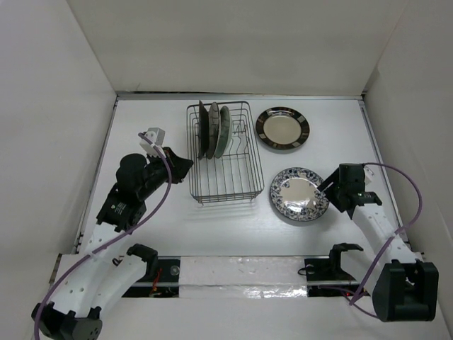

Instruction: Load the plates into the dish rack

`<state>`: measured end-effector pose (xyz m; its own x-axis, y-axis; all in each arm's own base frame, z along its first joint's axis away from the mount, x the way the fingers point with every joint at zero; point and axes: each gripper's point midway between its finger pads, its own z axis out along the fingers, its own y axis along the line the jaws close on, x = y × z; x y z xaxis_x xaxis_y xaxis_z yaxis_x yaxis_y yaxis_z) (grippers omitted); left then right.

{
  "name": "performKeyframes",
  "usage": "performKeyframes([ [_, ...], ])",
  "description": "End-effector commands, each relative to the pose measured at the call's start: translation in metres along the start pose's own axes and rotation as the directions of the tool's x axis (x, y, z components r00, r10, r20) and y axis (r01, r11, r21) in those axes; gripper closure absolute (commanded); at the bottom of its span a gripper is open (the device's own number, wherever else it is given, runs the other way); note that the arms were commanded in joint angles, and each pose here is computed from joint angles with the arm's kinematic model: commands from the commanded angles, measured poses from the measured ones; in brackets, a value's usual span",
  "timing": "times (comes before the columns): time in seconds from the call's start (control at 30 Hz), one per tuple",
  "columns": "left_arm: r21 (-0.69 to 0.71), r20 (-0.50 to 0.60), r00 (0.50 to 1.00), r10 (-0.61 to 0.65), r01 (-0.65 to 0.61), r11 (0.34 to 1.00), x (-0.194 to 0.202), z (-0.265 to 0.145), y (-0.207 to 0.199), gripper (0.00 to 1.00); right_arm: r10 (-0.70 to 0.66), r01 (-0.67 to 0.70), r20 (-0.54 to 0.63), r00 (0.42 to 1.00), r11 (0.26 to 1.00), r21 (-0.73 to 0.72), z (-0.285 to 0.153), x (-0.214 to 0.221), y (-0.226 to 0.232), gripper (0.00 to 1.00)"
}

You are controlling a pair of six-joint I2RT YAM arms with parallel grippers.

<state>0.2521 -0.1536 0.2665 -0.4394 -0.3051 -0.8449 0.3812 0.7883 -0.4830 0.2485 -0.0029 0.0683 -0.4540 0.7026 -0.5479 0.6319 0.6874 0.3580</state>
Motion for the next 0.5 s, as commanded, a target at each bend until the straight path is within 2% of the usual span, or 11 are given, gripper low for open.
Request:
performKeyframes([
  [0.0,0.044,0.099,0.994,0.042,-0.046,0.998,-0.031,-0.015,-0.024,1.0,-0.046,0.047,-0.015,0.999,0.998,0.048,0.0,-0.007,-0.003,0.28],
  [0.17,0.031,0.118,0.991,0.063,-0.067,0.997,-0.032,-0.024,-0.031,1.0,-0.129,0.155,-0.156,0.979,0.973,0.168,0.004,0.01,-0.011,0.3],
  [0.23,0.021,0.141,0.988,0.069,-0.072,0.997,-0.036,-0.03,-0.032,1.0,-0.14,0.17,-0.162,0.977,0.966,0.194,0.006,0.005,-0.01,0.3],
  [0.47,0.006,0.254,0.964,0.08,-0.084,0.996,-0.055,-0.054,-0.039,1.0,-0.143,0.187,-0.29,0.946,0.974,0.128,0.019,0.034,-0.005,0.31],
])
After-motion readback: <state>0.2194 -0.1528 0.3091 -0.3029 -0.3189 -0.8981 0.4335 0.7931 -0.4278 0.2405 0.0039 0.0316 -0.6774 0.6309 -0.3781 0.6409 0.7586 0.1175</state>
